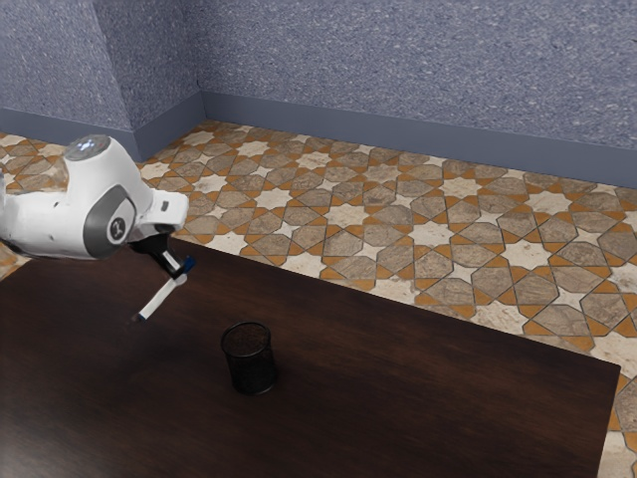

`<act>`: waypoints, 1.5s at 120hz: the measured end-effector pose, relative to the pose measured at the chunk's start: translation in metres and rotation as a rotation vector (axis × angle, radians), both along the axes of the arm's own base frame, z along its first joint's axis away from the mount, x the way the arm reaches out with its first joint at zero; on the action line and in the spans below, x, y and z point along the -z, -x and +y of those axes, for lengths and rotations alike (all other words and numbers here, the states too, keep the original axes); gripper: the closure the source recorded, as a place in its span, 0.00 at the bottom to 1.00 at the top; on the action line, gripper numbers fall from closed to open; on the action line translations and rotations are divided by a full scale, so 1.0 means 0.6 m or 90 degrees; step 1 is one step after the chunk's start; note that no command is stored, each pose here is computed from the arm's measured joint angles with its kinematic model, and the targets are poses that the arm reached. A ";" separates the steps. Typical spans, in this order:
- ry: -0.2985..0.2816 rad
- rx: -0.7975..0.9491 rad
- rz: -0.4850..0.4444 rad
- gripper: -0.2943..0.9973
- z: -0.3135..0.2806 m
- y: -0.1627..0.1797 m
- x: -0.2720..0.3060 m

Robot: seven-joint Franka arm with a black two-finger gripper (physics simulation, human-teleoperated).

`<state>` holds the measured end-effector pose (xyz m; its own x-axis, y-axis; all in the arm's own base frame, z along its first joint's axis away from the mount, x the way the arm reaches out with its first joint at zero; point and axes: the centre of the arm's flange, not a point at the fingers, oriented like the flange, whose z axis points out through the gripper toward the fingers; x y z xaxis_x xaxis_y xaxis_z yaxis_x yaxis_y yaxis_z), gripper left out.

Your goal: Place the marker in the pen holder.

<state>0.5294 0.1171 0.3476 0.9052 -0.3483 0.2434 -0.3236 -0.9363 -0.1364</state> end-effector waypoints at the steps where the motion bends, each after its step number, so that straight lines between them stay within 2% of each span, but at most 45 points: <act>1: -0.001 0.005 -0.005 0.84 -0.006 -0.007 -0.006; 14: 0.001 0.092 -0.052 0.84 -0.136 -0.097 -0.058; 23: 0.014 0.133 -0.075 0.84 -0.214 -0.138 -0.074; 36: 0.038 0.157 -0.099 0.84 -0.281 -0.155 -0.075; 57: 0.073 0.193 -0.147 0.84 -0.377 -0.152 -0.085; 72: 0.086 0.201 -0.159 0.84 -0.406 -0.136 -0.074; 87: 0.090 0.188 -0.141 0.82 -0.398 -0.088 -0.051; 128: 0.087 0.167 -0.153 0.81 -0.371 0.009 -0.085; 150: 0.086 0.150 -0.133 0.81 -0.350 0.073 -0.069; 175: 0.091 0.121 -0.123 0.81 -0.317 0.084 -0.057; 180: 0.091 0.120 -0.119 0.74 -0.315 0.086 -0.053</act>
<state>0.4779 -0.0721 0.3793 0.7626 -0.4558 0.4590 -0.4750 -0.8763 -0.0810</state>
